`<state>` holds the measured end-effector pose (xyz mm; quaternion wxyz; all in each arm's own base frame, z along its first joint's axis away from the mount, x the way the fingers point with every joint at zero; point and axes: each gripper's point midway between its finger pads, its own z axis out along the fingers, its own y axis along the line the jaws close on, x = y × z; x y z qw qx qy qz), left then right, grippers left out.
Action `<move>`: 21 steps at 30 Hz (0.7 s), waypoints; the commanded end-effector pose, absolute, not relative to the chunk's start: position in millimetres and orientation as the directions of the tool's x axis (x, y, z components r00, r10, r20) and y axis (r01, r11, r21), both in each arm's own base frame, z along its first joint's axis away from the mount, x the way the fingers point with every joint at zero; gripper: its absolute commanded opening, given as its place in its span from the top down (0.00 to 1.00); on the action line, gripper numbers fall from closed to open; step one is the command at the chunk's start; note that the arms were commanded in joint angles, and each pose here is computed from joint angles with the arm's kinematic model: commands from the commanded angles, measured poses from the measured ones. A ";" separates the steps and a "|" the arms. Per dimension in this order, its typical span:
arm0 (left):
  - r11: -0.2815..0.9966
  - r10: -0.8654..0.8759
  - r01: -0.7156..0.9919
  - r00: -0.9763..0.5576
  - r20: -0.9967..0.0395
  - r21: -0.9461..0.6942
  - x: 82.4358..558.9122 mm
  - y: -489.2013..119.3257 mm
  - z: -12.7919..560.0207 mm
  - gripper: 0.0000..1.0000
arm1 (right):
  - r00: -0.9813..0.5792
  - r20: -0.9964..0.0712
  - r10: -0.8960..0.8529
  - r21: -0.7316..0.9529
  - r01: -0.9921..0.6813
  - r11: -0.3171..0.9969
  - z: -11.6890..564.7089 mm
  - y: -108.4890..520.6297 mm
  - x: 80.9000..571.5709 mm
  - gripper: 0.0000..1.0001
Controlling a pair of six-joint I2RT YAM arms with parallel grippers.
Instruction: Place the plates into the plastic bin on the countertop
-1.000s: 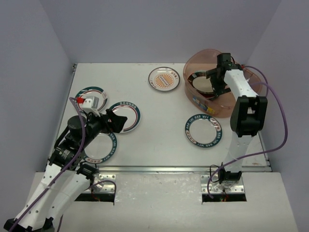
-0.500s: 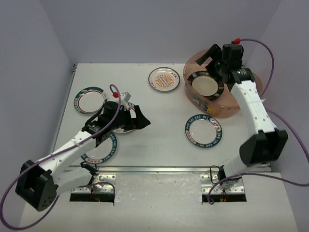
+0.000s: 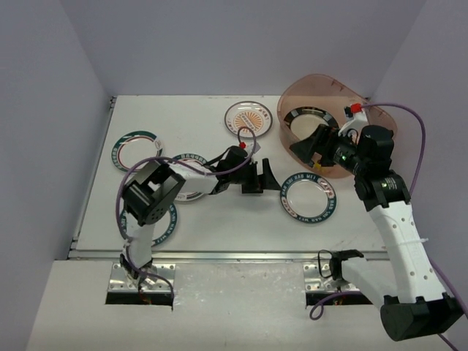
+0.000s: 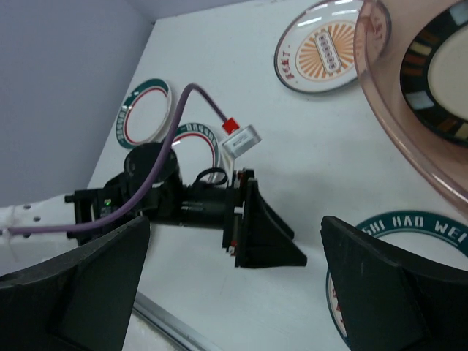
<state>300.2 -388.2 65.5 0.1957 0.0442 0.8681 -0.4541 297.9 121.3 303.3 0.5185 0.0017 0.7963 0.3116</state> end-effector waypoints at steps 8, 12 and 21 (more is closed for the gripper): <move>0.539 -0.026 0.217 -0.962 -0.273 -0.814 309.0 -452.1 16.3 0.43 | -0.443 -0.857 0.263 0.442 -0.370 0.817 289.3 118.9 278.1 0.01; 0.546 -0.006 0.183 -0.975 -0.222 -0.818 307.8 -457.2 -3.8 0.56 | -0.450 -0.855 0.257 0.455 -0.416 0.787 287.7 127.0 273.0 0.01; 0.598 -0.044 0.220 -0.951 -0.305 -0.771 311.4 -435.4 3.6 1.00 | -0.471 -0.846 0.249 0.463 -0.420 0.780 276.8 130.1 278.8 0.01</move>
